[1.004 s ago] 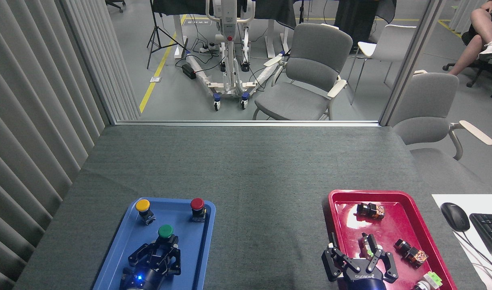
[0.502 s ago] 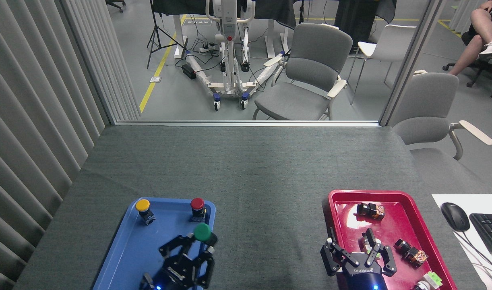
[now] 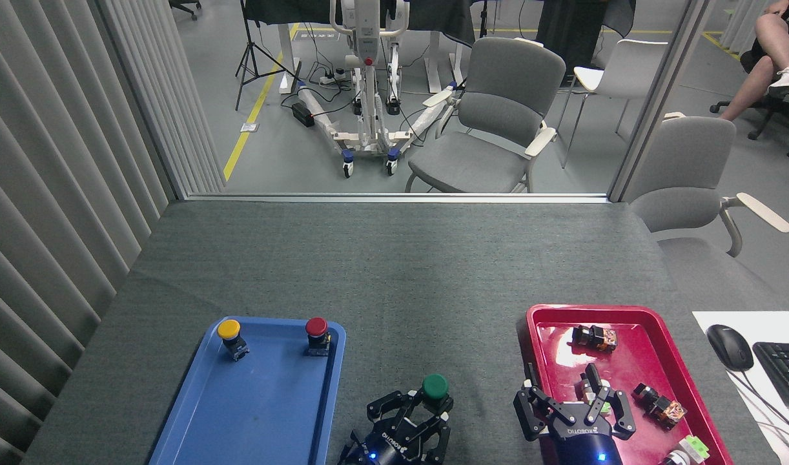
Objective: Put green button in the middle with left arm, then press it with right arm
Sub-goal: 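Carry the green button off the tray toward the table middle, then set the green button on the table and open the left gripper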
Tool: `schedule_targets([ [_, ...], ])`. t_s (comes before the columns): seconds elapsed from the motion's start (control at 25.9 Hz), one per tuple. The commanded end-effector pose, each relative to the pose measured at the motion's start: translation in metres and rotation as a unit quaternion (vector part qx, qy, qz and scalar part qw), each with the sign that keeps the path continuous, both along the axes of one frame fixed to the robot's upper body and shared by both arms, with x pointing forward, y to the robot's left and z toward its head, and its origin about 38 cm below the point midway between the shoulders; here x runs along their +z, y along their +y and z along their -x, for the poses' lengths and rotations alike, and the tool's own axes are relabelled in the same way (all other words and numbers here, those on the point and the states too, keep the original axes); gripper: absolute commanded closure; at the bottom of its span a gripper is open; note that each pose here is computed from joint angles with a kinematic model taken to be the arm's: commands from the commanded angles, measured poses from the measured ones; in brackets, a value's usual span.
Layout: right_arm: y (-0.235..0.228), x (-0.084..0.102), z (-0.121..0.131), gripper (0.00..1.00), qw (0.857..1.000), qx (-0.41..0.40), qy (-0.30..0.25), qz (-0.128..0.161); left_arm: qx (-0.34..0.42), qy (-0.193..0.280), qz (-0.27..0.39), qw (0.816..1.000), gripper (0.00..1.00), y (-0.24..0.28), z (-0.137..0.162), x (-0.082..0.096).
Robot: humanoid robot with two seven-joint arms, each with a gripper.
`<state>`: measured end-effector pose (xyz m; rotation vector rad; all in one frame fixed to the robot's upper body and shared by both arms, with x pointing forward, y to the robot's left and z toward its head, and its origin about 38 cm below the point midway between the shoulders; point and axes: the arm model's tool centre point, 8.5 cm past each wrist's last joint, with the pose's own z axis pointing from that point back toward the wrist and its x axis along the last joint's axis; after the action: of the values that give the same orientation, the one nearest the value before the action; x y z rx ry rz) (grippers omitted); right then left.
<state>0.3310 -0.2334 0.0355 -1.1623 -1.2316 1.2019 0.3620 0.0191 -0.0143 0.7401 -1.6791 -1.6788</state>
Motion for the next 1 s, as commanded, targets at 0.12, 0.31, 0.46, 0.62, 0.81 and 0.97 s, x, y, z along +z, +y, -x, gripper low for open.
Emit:
schedule_targets([
  [0.12, 0.006, 0.001, -0.001, 0.04, 1.000, 0.003, -0.002, -0.005, 0.045, -0.029, -0.036, 0.998, 1.00, -0.014, -0.014, -0.001],
  [0.31, 0.010, 0.001, -0.003, 0.04, 1.000, 0.009, -0.001, -0.004, 0.033, -0.023, -0.052, 0.998, 1.00, -0.018, -0.010, -0.008],
  [0.46, 0.012, -0.004, -0.003, 0.04, 1.000, 0.011, 0.005, -0.006, 0.051, 0.007, -0.077, 0.996, 1.00, -0.012, -0.011, -0.019],
  [0.62, 0.013, -0.008, -0.003, 0.04, 1.000, 0.012, 0.011, -0.007, 0.061, 0.025, -0.094, 0.993, 1.00, -0.006, -0.010, -0.028],
  [0.81, 0.018, -0.004, -0.009, 0.04, 1.000, 0.020, 0.004, -0.006, 0.068, 0.043, -0.107, 0.991, 0.29, 0.002, -0.007, -0.041],
  [0.97, 0.019, -0.005, -0.009, 0.04, 1.000, 0.021, 0.006, -0.006, 0.067, 0.033, -0.098, 0.992, 0.03, 0.000, -0.009, -0.036],
])
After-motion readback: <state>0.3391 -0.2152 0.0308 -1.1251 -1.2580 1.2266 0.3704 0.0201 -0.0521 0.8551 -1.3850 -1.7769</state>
